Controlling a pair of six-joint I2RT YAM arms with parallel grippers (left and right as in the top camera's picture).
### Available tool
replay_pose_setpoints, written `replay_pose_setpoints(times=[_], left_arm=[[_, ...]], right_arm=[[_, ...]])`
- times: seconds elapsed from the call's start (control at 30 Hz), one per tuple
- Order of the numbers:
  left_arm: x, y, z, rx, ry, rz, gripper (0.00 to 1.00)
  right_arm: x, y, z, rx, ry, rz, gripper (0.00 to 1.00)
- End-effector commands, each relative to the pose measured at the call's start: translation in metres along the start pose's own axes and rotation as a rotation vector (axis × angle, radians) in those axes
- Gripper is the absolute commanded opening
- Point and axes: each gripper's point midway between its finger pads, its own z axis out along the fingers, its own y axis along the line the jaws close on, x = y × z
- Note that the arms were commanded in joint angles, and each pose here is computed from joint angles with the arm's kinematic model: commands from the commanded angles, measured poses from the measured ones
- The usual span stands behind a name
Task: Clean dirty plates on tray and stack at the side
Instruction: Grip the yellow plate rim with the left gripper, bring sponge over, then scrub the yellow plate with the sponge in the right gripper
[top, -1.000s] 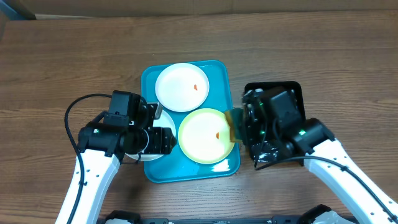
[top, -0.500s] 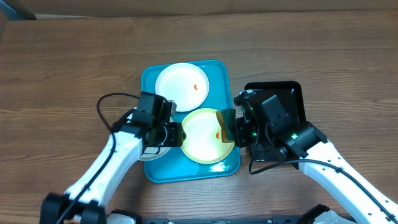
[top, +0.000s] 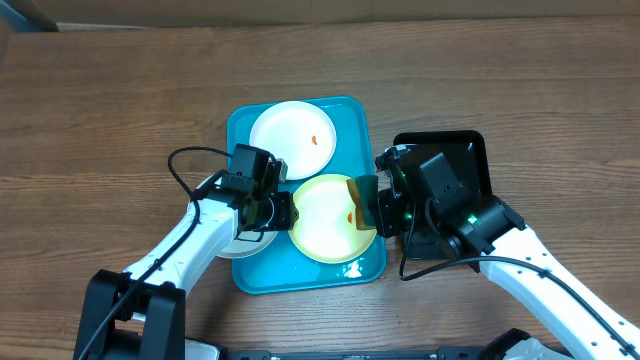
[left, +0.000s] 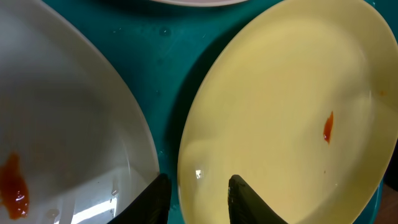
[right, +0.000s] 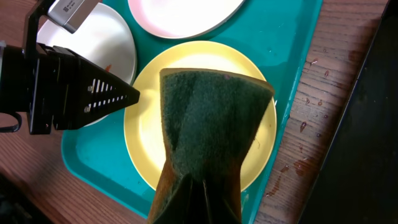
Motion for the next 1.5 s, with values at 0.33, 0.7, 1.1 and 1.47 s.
replay_pose_setpoints(times=[0.33, 0.7, 1.1, 1.47], left_arm=[[0.010, 0.003, 0.028, -0.007, 0.064, -0.016, 0.04], [0.010, 0.002, 0.028, -0.001, 0.066, -0.046, 0.04], [0.010, 0.002, 0.027, -0.004, 0.069, -0.132, 0.04], [0.014, -0.002, 0.027, 0.010, 0.083, -0.139, 0.04]], right_arm=[[-0.002, 0.017, 0.007, -0.029, 0.013, -0.033, 0.04], [0.023, 0.012, 0.076, -0.004, 0.159, 0.019, 0.04], [0.026, 0.034, 0.099, -0.068, 0.169, 0.110, 0.04], [0.041, 0.005, 0.134, 0.063, 0.204, 0.257, 0.04]])
